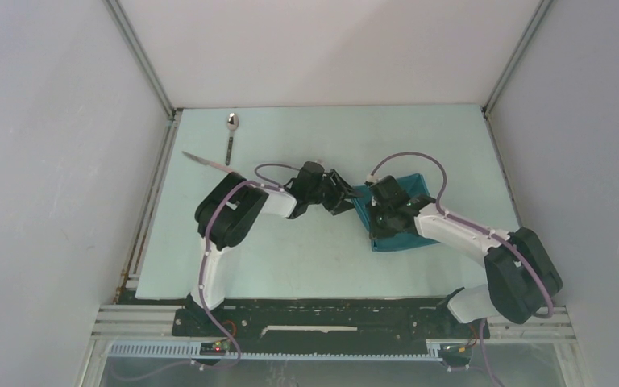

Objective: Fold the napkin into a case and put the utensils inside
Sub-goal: Pick up the upper triangle-folded napkin from the center of the board.

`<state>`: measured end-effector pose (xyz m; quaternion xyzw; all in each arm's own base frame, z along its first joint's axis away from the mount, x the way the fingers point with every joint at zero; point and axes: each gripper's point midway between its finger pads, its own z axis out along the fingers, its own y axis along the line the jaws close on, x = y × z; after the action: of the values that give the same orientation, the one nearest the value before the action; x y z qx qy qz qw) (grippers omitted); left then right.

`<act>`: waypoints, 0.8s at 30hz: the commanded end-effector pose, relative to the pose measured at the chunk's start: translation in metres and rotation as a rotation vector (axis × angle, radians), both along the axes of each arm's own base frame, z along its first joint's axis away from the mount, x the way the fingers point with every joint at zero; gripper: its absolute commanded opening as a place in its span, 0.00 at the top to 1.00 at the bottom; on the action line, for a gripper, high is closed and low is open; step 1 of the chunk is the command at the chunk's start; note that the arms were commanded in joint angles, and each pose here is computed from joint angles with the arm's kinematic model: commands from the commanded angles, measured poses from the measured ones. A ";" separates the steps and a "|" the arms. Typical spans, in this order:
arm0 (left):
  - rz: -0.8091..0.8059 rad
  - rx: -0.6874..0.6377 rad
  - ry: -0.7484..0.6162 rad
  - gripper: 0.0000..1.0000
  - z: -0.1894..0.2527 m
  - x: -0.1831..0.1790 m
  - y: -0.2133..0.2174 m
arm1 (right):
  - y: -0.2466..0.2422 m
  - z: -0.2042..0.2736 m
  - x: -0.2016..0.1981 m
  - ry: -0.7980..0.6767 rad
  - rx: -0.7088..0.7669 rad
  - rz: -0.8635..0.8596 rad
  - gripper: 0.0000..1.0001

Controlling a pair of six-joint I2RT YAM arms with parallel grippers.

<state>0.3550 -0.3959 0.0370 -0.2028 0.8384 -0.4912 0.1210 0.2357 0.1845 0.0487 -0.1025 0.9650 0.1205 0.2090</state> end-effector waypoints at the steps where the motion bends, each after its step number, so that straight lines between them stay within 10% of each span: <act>1: 0.038 0.099 -0.015 0.42 -0.018 0.009 0.006 | 0.001 0.015 0.006 -0.050 0.035 0.015 1.00; 24: 0.046 0.092 -0.025 0.76 -0.017 0.026 0.006 | -0.002 0.011 0.002 -0.038 0.034 0.021 1.00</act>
<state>0.3690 -0.3945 0.0217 -0.2131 0.8516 -0.4598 0.1340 0.2355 0.1822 0.0540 -0.0994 0.9627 0.1303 0.2151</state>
